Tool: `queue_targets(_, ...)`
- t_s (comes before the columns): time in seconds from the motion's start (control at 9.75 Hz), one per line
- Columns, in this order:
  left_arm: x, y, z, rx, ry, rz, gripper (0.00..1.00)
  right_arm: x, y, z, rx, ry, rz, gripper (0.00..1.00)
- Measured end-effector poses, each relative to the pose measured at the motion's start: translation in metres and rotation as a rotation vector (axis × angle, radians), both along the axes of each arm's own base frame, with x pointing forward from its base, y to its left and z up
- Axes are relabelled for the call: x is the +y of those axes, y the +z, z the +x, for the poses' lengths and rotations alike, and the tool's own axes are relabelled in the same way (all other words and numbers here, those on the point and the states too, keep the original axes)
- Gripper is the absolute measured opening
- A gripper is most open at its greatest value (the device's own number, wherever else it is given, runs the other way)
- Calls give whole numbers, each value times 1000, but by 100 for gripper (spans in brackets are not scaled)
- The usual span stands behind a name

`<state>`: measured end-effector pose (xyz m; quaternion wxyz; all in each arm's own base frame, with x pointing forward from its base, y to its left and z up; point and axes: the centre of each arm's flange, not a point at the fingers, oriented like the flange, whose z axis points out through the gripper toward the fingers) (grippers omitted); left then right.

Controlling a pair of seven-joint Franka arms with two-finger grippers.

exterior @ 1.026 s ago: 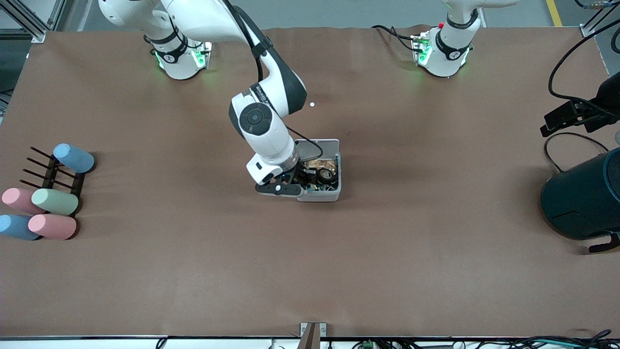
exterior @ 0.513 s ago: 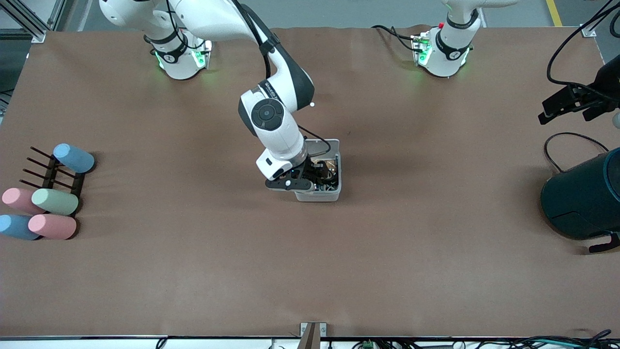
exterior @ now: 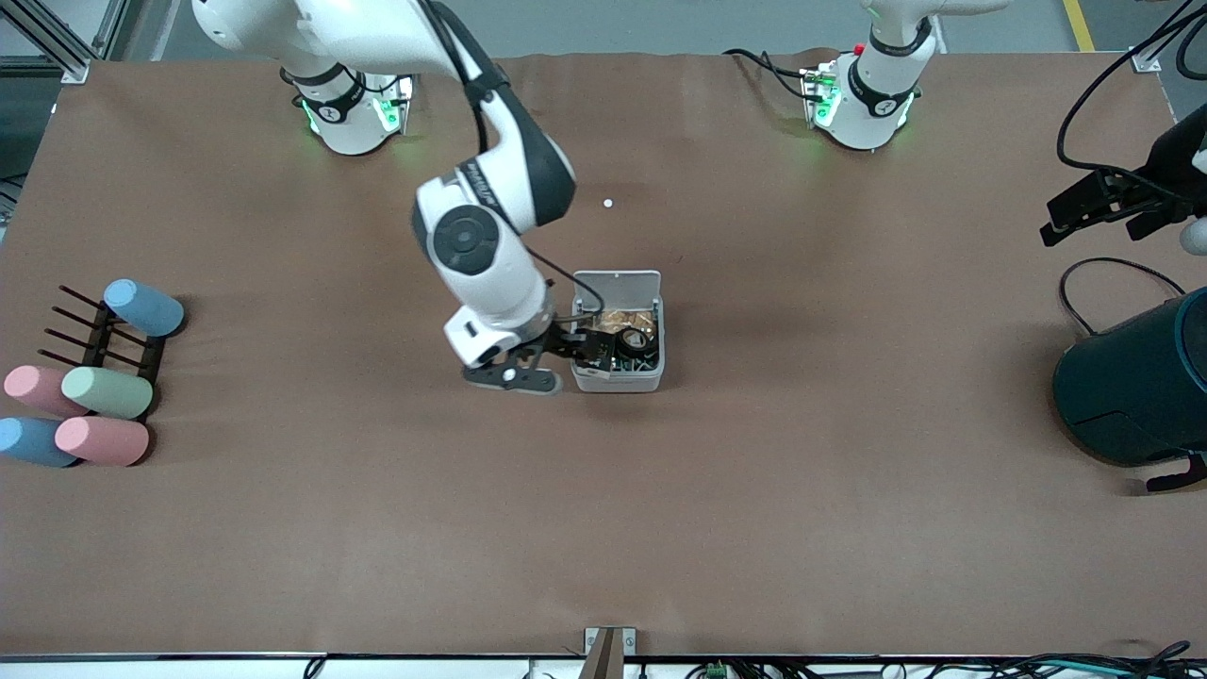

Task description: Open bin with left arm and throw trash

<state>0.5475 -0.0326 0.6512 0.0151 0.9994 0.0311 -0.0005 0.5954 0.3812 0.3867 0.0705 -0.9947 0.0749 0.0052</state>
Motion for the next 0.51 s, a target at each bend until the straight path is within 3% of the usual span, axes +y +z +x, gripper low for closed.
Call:
queue_targets(0.31, -12, 0, 0, -4, -26, 18, 100, -150, 76, 34, 67, 64, 2, 100)
queue_targets(0.51, -12, 0, -1, -6, -27, 19, 100, -245, 123, 34, 73, 67, -86, 100)
